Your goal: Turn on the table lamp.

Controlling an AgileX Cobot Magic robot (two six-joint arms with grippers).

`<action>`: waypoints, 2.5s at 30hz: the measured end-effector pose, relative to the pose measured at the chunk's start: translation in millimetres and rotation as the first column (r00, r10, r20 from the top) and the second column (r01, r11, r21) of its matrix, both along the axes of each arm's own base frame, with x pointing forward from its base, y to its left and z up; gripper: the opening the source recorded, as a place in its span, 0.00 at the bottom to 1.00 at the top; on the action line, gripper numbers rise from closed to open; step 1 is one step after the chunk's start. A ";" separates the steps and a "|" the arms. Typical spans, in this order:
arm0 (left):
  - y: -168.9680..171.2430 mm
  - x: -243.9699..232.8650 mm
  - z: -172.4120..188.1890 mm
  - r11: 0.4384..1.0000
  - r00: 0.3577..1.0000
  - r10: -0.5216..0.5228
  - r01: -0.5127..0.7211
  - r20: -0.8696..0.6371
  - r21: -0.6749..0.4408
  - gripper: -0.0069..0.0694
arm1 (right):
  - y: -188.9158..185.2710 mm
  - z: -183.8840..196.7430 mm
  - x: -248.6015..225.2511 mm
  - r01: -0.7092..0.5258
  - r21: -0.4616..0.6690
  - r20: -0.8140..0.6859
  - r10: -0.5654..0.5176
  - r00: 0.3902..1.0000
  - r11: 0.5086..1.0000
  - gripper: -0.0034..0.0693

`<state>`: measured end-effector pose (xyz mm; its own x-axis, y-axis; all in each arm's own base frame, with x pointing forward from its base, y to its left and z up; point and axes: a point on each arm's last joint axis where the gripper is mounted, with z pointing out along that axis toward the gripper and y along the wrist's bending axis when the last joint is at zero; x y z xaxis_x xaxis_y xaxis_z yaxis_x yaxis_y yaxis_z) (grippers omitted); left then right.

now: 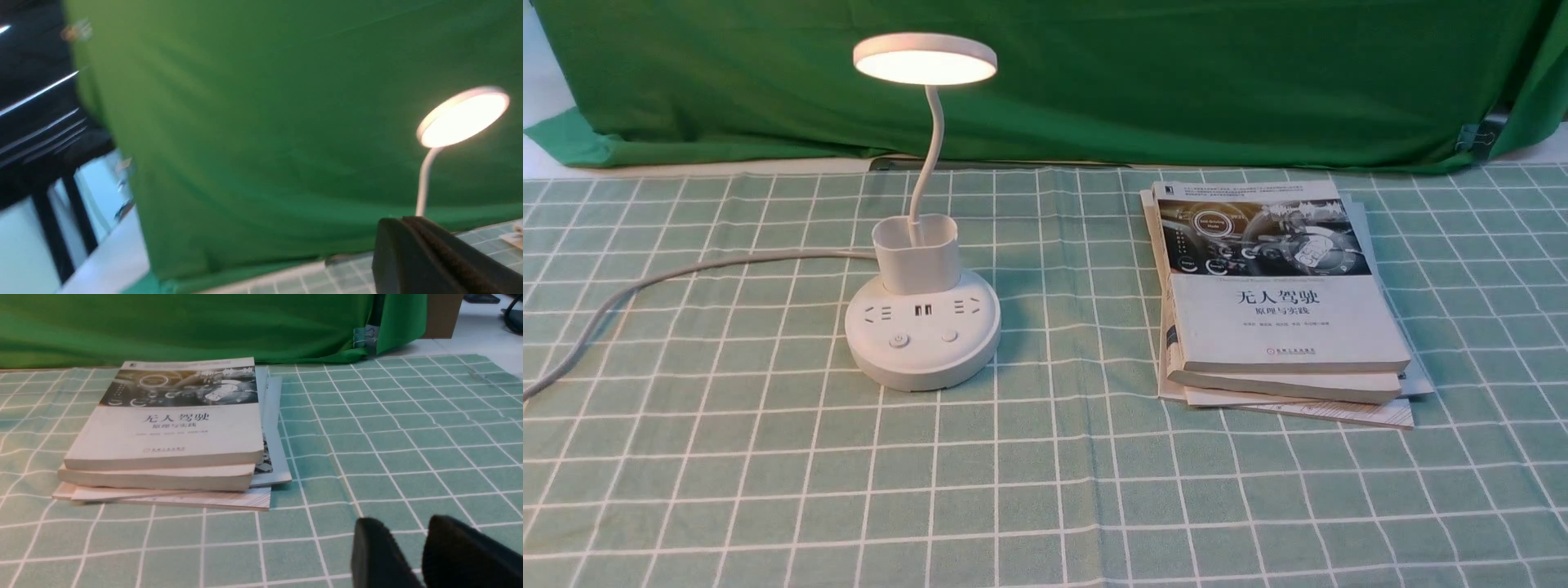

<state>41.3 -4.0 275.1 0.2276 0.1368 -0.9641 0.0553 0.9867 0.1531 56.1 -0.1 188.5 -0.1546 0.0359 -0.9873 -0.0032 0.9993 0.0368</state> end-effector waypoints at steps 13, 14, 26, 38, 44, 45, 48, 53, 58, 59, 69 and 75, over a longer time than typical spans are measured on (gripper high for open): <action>0.7 12.2 -95.3 0.993 0.880 0.016 -0.068 -0.475 -0.092 0.09 | 0.0 0.1 0.0 0.000 0.000 0.001 0.000 1.000 1.000 0.38; 0.7 12.2 -95.4 0.993 0.879 0.016 -0.068 -0.477 -0.093 0.09 | 0.0 0.1 0.0 0.000 0.000 0.001 0.000 1.000 1.000 0.38; -0.4 12.4 -94.3 0.995 0.885 -0.002 -0.045 -0.465 -0.091 0.09 | 0.0 0.1 0.0 0.000 0.000 0.001 0.000 1.000 1.000 0.38; 0.3 14.9 -78.4 0.993 0.954 0.003 -0.037 -0.299 -0.109 0.09 | 0.0 0.0 -0.1 0.000 0.000 0.000 0.000 1.000 1.000 0.38; 0.3 14.9 -78.4 0.993 0.954 0.003 -0.037 -0.299 -0.109 0.09 | 0.0 0.0 -0.1 0.000 0.000 0.000 0.000 1.000 1.000 0.38; 0.3 14.9 -78.4 0.993 0.954 0.003 -0.037 -0.299 -0.109 0.09 | 0.0 0.0 -0.1 0.000 0.000 0.000 0.000 1.000 1.000 0.38; 0.3 14.9 -78.4 0.993 0.954 0.003 -0.037 -0.299 -0.109 0.09 | 0.0 0.0 -0.1 0.000 0.000 0.000 0.000 1.000 1.000 0.38; 0.3 14.9 -78.4 0.993 0.954 0.003 -0.037 -0.299 -0.109 0.09 | 0.0 0.0 -0.1 0.000 0.000 0.000 0.000 1.000 1.000 0.38; 0.5 14.4 -82.9 0.995 0.939 0.009 -0.041 -0.344 -0.086 0.09 | 0.0 0.0 -0.1 0.000 0.000 0.000 0.000 1.000 1.000 0.38; 0.5 14.2 -84.2 0.996 0.934 0.010 -0.042 -0.358 -0.080 0.09 | 0.0 0.0 -0.1 0.000 0.000 0.000 0.000 1.000 1.000 0.38; 2.4 14.2 -85.2 0.999 0.931 0.050 -0.050 -0.362 0.009 0.09 | 0.0 0.1 -0.1 0.000 0.000 0.001 0.000 1.000 1.000 0.38; 2.7 14.2 -85.2 0.998 0.931 0.056 -0.051 -0.360 0.025 0.09 | 0.0 0.1 -0.1 0.000 0.000 0.001 0.000 1.000 1.000 0.38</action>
